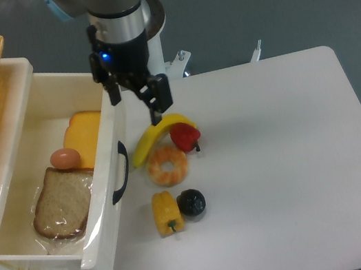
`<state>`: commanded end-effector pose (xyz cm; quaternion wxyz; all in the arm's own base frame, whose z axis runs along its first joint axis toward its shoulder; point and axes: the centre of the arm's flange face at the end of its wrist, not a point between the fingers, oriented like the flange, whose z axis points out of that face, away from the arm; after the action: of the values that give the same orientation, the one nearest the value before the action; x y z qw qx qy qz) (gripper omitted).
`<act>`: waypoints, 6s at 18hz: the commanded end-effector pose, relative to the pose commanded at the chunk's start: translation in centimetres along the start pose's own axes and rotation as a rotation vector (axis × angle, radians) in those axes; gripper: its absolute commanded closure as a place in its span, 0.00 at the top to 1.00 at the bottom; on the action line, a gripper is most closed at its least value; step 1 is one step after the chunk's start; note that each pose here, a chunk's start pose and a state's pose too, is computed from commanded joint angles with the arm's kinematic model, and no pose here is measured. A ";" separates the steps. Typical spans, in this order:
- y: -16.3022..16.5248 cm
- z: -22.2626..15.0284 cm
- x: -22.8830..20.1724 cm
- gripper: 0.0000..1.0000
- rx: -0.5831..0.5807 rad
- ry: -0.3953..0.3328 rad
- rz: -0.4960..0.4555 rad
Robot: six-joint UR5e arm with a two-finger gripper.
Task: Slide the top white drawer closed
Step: 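Raise the gripper and move it away from the open drawer over the table, then lower the gripper beside the donut toward the drawer's front panel, then press the gripper against the drawer front near its black handle, then push the white drawer front inward until the drawer shuts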
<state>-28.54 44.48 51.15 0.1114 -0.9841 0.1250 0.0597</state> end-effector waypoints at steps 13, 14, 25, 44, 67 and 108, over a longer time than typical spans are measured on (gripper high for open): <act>6.9 0.8 -5.9 1.00 -0.034 -0.012 -0.168; 7.6 1.3 -6.9 1.00 -0.036 -0.005 -0.186; 9.8 8.3 -10.4 1.00 -0.074 0.031 -0.255; 5.3 22.9 -11.0 1.00 -0.157 0.236 -0.671; -2.4 25.8 -4.7 1.00 -0.105 0.369 -0.560; -10.6 21.5 3.5 1.00 -0.037 0.367 -0.374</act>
<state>-24.36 58.72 32.04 0.0780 -0.9863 -0.0421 -0.1393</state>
